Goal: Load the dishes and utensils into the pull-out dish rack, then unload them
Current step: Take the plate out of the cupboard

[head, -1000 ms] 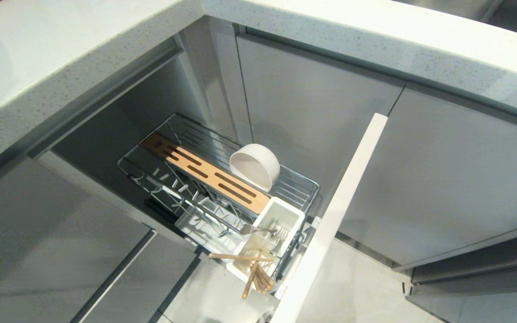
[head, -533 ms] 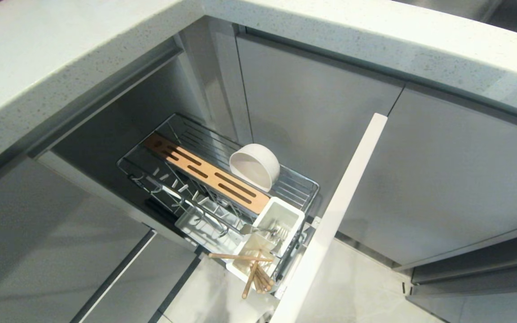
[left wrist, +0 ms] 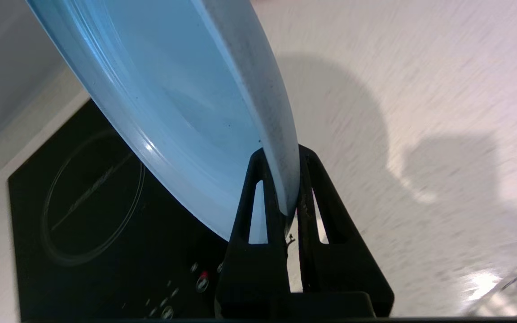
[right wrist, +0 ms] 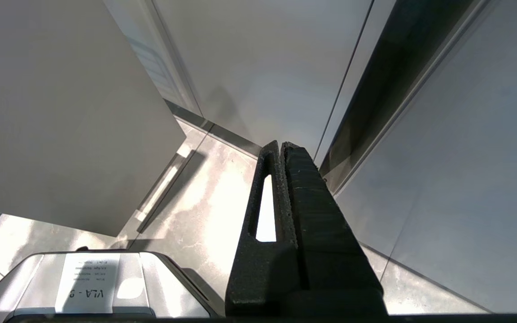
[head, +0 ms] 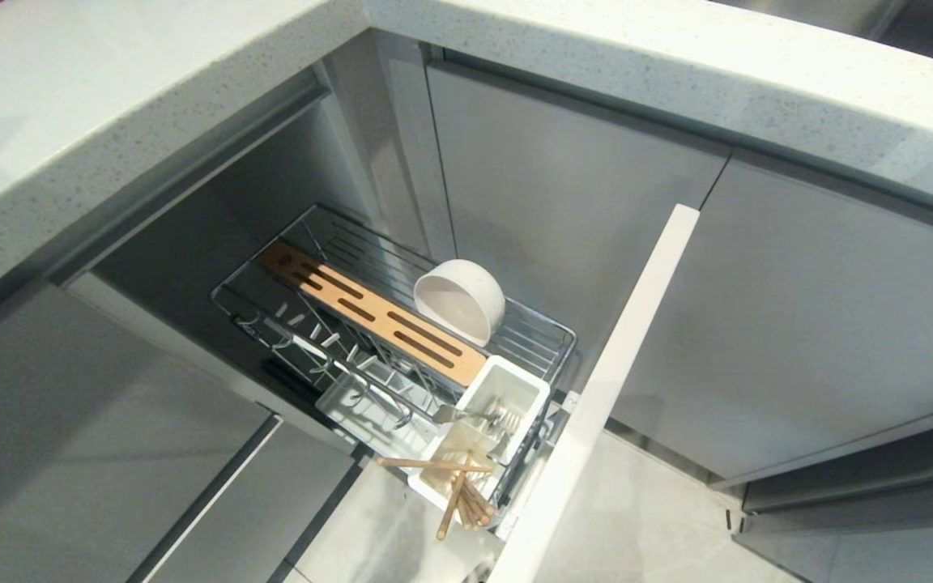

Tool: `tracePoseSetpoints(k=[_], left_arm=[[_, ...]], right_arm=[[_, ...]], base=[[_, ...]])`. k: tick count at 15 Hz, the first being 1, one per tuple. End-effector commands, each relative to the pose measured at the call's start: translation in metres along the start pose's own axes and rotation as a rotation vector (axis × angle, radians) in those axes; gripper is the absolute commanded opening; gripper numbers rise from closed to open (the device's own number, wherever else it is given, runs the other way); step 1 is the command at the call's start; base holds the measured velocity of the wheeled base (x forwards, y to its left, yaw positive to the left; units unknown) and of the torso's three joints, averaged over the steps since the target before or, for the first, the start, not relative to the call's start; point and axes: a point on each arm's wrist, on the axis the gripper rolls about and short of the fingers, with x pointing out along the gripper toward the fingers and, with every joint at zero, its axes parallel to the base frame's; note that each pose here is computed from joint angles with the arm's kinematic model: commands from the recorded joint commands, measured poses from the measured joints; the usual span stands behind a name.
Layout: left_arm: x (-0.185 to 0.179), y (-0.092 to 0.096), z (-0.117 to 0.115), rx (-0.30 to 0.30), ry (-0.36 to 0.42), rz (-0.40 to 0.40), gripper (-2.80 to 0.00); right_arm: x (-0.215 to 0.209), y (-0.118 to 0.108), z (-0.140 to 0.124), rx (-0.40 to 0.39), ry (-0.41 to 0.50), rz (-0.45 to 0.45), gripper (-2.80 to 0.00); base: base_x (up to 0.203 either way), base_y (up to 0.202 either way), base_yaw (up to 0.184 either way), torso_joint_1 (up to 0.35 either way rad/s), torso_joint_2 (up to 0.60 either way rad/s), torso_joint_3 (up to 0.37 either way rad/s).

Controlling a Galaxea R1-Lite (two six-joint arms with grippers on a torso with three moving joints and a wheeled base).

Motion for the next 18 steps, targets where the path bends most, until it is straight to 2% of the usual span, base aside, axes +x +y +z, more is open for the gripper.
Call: tracePoseSetpoints(k=[1, 4, 9, 14, 18], left_arm=[[0.030, -0.014, -0.007, 0.068, 0.130, 0.000, -2.80], [0.056, -0.029, -0.015, 0.129, 0.238, 0.019, -2.80], [0.079, -0.053, -0.016, 0.202, 0.296, 0.099, -2.80], [0.085, -0.073, -0.017, 0.238, 0.296, 0.015, -2.80], [0.090, -0.080, -0.018, 0.251, 0.307, 0.000, -2.80]], right_arm=[[0.000, 0.000, 0.000, 0.000, -0.003, 0.001, -2.80], [0.000, 0.000, 0.000, 0.000, -0.003, 0.000, -2.80], [0.000, 0.000, 0.000, 0.000, -0.003, 0.000, -2.80], [0.000, 0.000, 0.000, 0.000, -0.003, 0.000, -2.80], [0.000, 0.000, 0.000, 0.001, -0.003, 0.001, -2.80]], base=[[0.000, 0.000, 0.000, 0.000, 0.00, 0.000], [0.000, 0.000, 0.000, 0.000, 0.00, 0.000], [0.000, 0.000, 0.000, 0.000, 0.00, 0.000], [0.000, 0.000, 0.000, 0.000, 0.00, 0.000], [0.000, 0.000, 0.000, 0.000, 0.00, 0.000]])
